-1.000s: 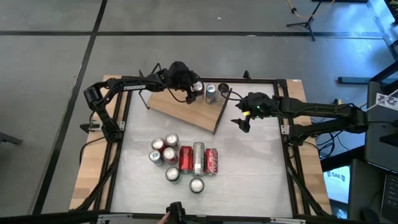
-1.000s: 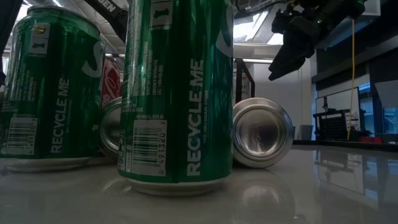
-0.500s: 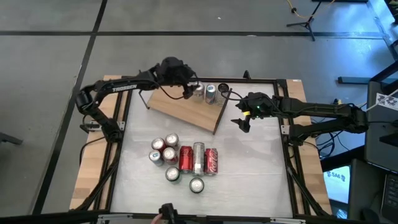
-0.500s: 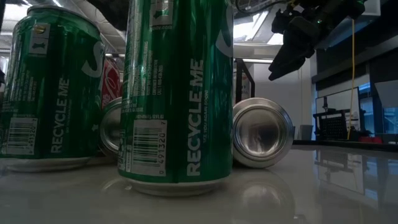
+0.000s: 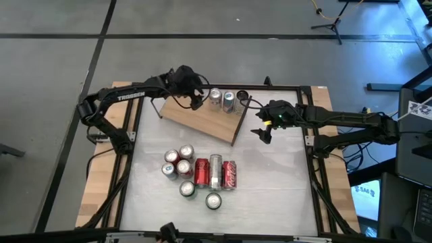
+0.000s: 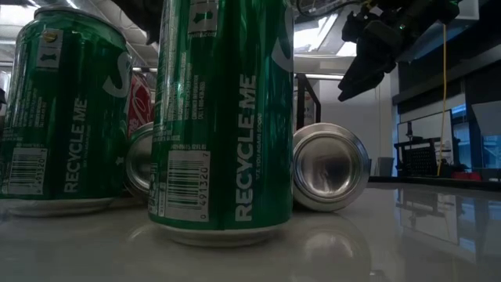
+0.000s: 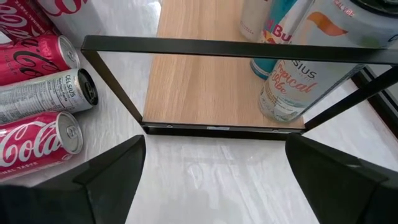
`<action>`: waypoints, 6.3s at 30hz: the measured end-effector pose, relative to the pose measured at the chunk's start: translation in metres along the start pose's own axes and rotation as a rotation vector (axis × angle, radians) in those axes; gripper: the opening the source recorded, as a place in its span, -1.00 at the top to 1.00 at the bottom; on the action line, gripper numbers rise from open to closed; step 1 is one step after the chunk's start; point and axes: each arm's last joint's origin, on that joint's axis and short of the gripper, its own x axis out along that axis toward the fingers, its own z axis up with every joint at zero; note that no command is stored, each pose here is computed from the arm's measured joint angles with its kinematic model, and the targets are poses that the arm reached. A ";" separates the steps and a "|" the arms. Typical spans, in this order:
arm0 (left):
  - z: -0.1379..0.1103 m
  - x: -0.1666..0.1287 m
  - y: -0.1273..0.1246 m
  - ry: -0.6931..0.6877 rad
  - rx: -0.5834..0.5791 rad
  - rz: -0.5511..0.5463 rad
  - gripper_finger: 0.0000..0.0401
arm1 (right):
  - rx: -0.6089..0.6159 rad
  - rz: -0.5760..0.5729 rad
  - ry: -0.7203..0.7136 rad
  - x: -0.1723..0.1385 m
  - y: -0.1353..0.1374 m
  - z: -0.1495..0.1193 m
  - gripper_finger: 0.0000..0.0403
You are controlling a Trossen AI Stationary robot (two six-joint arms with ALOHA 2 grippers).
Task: Place canned beverage on shelf
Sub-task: Put the right silver soda can on the shelf, then put the blue soda can on the shelf aligned with the other blue soda can
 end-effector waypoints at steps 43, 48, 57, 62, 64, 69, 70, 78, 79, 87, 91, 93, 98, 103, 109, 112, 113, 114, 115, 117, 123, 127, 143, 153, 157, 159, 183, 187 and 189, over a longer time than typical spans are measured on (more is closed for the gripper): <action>0.004 0.000 -0.007 -0.037 -0.043 -0.019 -0.19 | 0.001 0.001 -0.013 0.000 0.000 0.001 -0.89; 0.004 -0.031 -0.014 -0.033 -0.125 -0.050 -0.19 | 0.001 0.000 -0.013 0.000 0.000 0.001 -0.89; -0.003 -0.078 -0.033 -0.009 -0.189 -0.189 -0.19 | 0.001 0.001 -0.013 0.000 0.000 0.001 -0.89; -0.006 -0.094 -0.037 -0.005 -0.242 -0.211 -0.20 | 0.001 0.001 -0.013 0.000 0.000 0.001 -0.89; -0.008 -0.097 -0.039 0.004 -0.232 -0.217 -0.21 | 0.001 0.001 -0.013 0.000 0.000 0.001 -0.89; -0.014 -0.099 -0.044 0.060 -0.175 -0.224 -0.35 | 0.001 0.001 -0.013 0.000 0.000 0.001 -0.89; -0.015 -0.099 -0.045 0.068 -0.167 -0.225 -0.40 | 0.001 0.001 -0.013 0.000 0.000 0.001 -0.89; -0.018 -0.102 -0.053 0.102 -0.123 -0.244 -0.88 | 0.001 0.001 -0.013 0.000 0.000 0.001 -0.89; -0.018 -0.102 -0.054 0.102 -0.121 -0.250 -0.93 | 0.001 0.001 -0.013 0.000 0.000 0.001 -0.89; -0.020 -0.119 -0.066 0.154 -0.290 -0.530 -0.96 | 0.001 0.001 -0.013 0.000 0.000 0.001 -0.89; -0.023 -0.135 -0.076 0.207 -0.410 -0.634 -0.97 | 0.001 0.001 -0.014 0.000 0.000 0.001 -0.89; -0.025 -0.145 -0.083 0.227 -0.440 -0.655 -0.97 | 0.001 0.001 -0.015 0.000 0.000 0.001 -0.89; -0.038 -0.166 -0.107 0.339 -0.532 -0.666 -0.97 | 0.001 0.001 -0.017 0.000 0.000 0.002 -0.89; -0.053 -0.183 -0.131 0.491 -0.614 -0.656 -0.97 | 0.002 0.001 -0.017 0.000 0.000 0.002 -0.89; -0.070 -0.198 -0.149 0.557 -0.673 -0.554 -0.97 | 0.002 0.001 -0.017 0.000 0.000 0.002 -0.89; -0.080 -0.203 -0.155 0.559 -0.672 -0.474 -0.97 | 0.001 0.001 -0.017 0.000 0.000 0.002 -0.89; -0.082 -0.204 -0.157 0.562 -0.667 -0.456 -0.97 | 0.001 0.001 -0.017 0.000 0.000 0.002 -0.89; -0.084 -0.204 -0.160 0.565 -0.656 -0.440 -0.97 | 0.001 0.001 -0.016 0.000 0.000 0.002 -0.89; -0.087 -0.205 -0.163 0.569 -0.651 -0.428 -0.97 | 0.001 0.001 -0.017 0.000 0.000 0.002 -0.89; -0.089 -0.205 -0.168 0.559 -0.632 -0.407 -0.97 | 0.001 0.001 -0.017 0.000 0.000 0.002 -0.89; -0.095 -0.200 -0.182 0.568 -0.587 -0.373 -0.97 | 0.002 0.001 -0.016 0.000 0.000 0.002 -0.89; -0.098 -0.195 -0.191 0.586 -0.559 -0.350 -0.97 | 0.002 0.001 -0.016 0.000 0.000 0.002 -0.89; -0.106 -0.179 -0.207 0.594 -0.494 -0.242 -0.97 | 0.002 0.001 -0.016 0.000 0.000 0.002 -0.89; -0.105 -0.179 -0.208 0.597 -0.507 -0.269 -0.97 | 0.001 0.001 -0.016 0.000 0.000 0.001 -0.89; -0.103 -0.184 -0.204 0.585 -0.516 -0.287 -0.97 | 0.001 0.001 -0.016 0.000 0.000 0.002 -0.89; -0.101 -0.188 -0.199 0.559 -0.524 -0.297 -0.97 | 0.002 0.001 -0.016 0.000 0.000 0.002 -0.89; -0.103 -0.203 -0.182 0.444 -0.131 -0.387 -0.97 | 0.002 0.001 -0.016 0.000 0.000 0.002 -0.89; -0.105 -0.204 -0.181 0.454 -0.097 -0.379 -0.97 | 0.002 0.001 -0.016 0.000 0.000 0.002 -0.89; -0.106 -0.204 -0.180 0.465 -0.090 -0.366 -0.97 | 0.002 0.001 -0.016 0.000 0.000 0.002 -0.89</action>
